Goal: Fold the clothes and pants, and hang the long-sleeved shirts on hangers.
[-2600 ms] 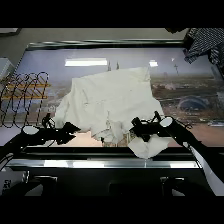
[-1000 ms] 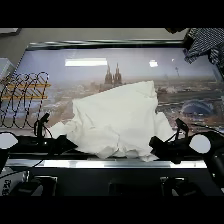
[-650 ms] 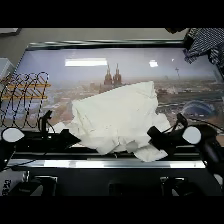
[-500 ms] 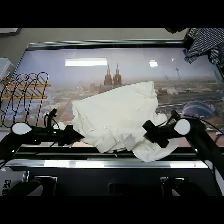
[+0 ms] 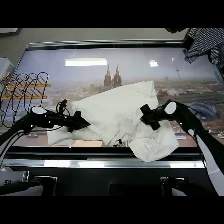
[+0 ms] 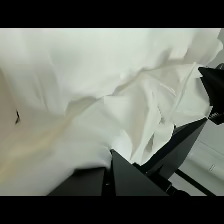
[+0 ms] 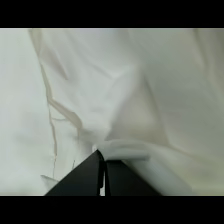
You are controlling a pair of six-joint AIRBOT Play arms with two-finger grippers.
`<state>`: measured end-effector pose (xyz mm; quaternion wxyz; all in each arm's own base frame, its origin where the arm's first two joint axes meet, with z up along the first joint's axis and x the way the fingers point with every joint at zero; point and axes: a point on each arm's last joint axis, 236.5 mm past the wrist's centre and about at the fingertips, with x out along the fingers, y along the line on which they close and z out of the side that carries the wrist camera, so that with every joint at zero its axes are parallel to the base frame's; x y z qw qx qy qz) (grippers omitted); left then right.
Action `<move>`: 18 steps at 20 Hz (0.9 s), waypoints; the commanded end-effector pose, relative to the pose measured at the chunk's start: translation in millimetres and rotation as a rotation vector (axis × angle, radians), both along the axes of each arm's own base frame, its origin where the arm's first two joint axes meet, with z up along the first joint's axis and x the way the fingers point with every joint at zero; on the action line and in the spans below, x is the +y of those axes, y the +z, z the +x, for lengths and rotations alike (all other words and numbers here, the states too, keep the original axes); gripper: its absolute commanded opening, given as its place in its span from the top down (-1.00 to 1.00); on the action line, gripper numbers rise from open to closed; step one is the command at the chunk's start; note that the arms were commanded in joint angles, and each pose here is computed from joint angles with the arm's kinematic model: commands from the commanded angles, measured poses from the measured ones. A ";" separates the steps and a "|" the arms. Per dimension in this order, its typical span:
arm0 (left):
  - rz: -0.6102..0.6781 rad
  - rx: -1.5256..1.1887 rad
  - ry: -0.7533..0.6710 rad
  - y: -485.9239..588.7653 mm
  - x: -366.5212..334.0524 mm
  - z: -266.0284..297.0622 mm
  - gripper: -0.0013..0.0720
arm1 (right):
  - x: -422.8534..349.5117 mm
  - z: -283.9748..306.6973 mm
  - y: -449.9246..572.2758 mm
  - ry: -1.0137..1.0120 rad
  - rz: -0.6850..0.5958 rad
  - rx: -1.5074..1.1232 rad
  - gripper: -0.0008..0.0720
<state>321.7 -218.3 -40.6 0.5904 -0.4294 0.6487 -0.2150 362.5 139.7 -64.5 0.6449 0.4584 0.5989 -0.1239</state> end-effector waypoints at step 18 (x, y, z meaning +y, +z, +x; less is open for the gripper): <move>0.146 -0.229 -0.097 53.1 55.7 30.7 -0.18 | 10.3 -70.3 76.6 0.924 -0.457 -0.402 -0.20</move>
